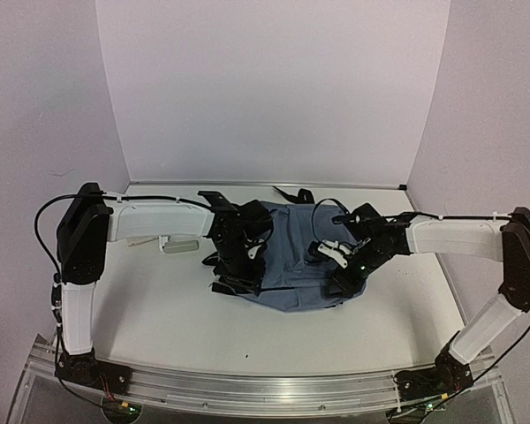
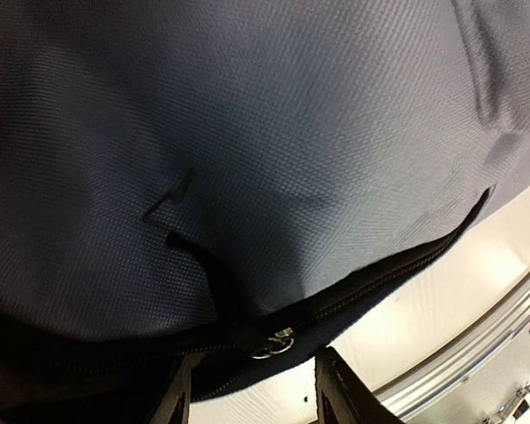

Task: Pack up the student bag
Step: Adjust the student bag at the center of the board, then zip the student bag at the center of the board.

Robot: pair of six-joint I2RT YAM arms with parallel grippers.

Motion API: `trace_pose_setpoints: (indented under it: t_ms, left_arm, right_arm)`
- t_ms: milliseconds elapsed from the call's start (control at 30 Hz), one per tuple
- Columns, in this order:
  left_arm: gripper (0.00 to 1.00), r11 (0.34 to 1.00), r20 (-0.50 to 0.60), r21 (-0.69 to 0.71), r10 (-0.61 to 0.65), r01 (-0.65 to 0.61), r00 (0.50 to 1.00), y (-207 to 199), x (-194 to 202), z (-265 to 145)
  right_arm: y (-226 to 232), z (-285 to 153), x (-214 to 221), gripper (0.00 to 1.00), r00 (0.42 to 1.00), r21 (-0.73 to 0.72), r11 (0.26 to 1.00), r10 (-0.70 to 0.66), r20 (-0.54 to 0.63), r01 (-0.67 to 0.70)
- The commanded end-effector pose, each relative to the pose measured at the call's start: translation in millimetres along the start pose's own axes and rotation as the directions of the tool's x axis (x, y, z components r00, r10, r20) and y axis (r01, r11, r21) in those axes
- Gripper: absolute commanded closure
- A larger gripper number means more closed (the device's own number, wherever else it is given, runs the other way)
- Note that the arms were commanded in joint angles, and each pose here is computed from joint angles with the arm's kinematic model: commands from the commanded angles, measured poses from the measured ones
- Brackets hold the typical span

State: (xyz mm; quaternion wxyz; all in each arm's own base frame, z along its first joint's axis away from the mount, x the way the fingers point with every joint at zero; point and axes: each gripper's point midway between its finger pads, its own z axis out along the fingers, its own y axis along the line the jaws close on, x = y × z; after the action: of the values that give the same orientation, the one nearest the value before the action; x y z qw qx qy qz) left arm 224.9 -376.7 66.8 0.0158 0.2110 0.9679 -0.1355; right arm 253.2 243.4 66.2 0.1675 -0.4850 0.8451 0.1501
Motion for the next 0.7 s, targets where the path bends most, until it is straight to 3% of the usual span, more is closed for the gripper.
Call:
trace_pose_setpoints:
  t_ms: [0,367,667]
  left_arm:
    - [0.49,0.997,0.169,0.039,-0.068,0.062,0.983,-15.3,-37.5,-44.2]
    - [0.56,0.992,0.217,0.064,-0.120,0.108,0.969,-21.2,-59.3,-60.8]
    - [0.61,0.992,0.297,0.123,-0.070,0.035,0.952,-42.3,-75.2,-89.8]
  right_arm:
    - [-3.2,-24.3,-8.3,0.44,0.998,0.058,0.997,-0.045,0.050,0.042]
    - [-0.8,-34.5,-19.6,0.43,0.995,0.051,0.998,-0.053,0.084,0.049]
    - [-1.4,-28.7,-19.6,0.43,0.996,0.039,0.998,-0.055,0.071,0.052]
